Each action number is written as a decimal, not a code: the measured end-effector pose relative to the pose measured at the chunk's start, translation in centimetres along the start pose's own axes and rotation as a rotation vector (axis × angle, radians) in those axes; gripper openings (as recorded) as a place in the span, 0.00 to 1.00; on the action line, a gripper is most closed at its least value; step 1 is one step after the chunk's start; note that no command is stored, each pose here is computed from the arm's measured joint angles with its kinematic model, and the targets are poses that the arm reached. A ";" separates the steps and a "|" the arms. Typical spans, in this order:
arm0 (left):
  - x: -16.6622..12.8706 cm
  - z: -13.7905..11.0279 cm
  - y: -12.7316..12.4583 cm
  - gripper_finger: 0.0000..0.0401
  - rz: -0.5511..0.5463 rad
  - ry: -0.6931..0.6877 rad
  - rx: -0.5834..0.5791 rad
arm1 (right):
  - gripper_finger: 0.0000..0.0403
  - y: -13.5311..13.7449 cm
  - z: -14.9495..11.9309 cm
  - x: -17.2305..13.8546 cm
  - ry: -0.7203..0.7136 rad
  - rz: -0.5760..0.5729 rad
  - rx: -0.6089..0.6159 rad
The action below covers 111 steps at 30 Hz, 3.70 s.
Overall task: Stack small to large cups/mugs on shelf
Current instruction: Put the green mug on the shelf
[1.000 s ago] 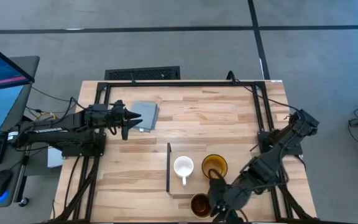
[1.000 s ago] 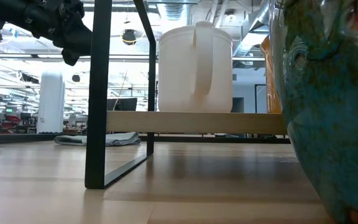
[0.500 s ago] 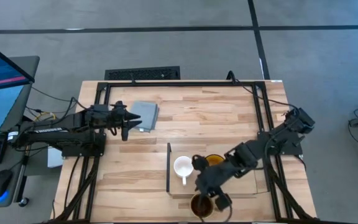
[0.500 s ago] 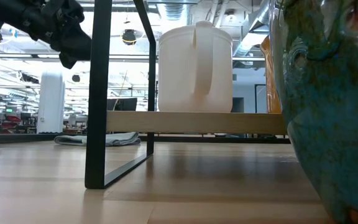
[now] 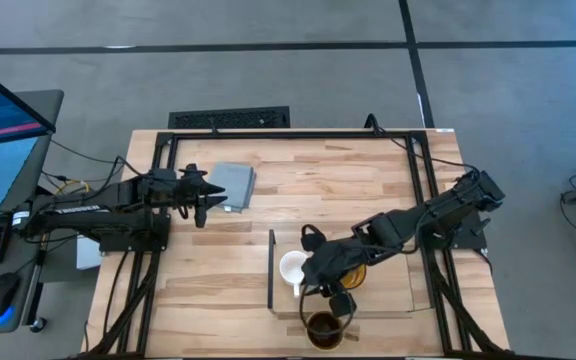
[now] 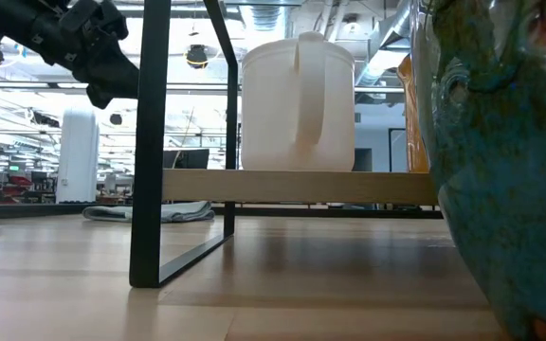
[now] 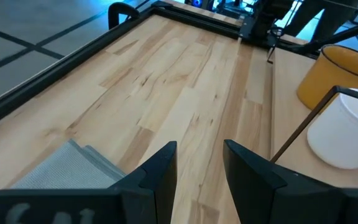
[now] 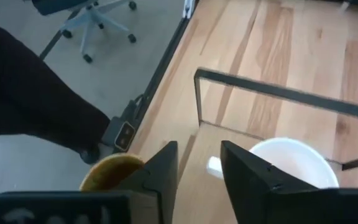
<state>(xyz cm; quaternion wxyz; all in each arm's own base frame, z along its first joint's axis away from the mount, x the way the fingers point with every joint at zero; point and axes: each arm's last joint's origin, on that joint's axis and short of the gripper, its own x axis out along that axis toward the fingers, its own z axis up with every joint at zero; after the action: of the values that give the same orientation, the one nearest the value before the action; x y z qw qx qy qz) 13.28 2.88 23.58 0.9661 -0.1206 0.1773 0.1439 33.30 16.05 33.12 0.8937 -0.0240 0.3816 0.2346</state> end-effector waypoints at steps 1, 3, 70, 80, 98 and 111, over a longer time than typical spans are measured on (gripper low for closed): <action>0.0 0.0 0.0 0.30 0.000 0.000 0.006 | 0.39 0.0 0.1 0.0 -0.008 0.001 -0.001; 0.0 0.0 0.0 0.30 0.000 0.000 0.018 | 0.44 0.0 0.1 0.0 -0.012 0.002 -0.009; -0.1 -1.2 0.3 0.30 0.042 0.124 0.019 | 0.63 4.0 -1.8 9.0 0.401 0.098 -0.367; -0.1 -1.2 0.3 0.30 0.037 0.126 0.019 | 0.63 3.8 -2.7 10.5 0.456 0.084 -0.315; 0.0 -1.4 0.3 0.30 0.041 0.142 -0.004 | 0.63 3.0 -3.2 12.7 0.474 0.032 -0.136; 0.0 -1.4 0.3 0.30 0.043 0.143 -0.004 | 0.63 3.3 -3.1 12.6 0.460 0.011 -0.163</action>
<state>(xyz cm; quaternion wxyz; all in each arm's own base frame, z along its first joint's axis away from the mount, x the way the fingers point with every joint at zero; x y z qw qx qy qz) 12.75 2.80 22.29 0.9474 -0.1285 0.2481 0.1561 37.35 23.33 22.64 0.7772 -0.1469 0.5549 0.2577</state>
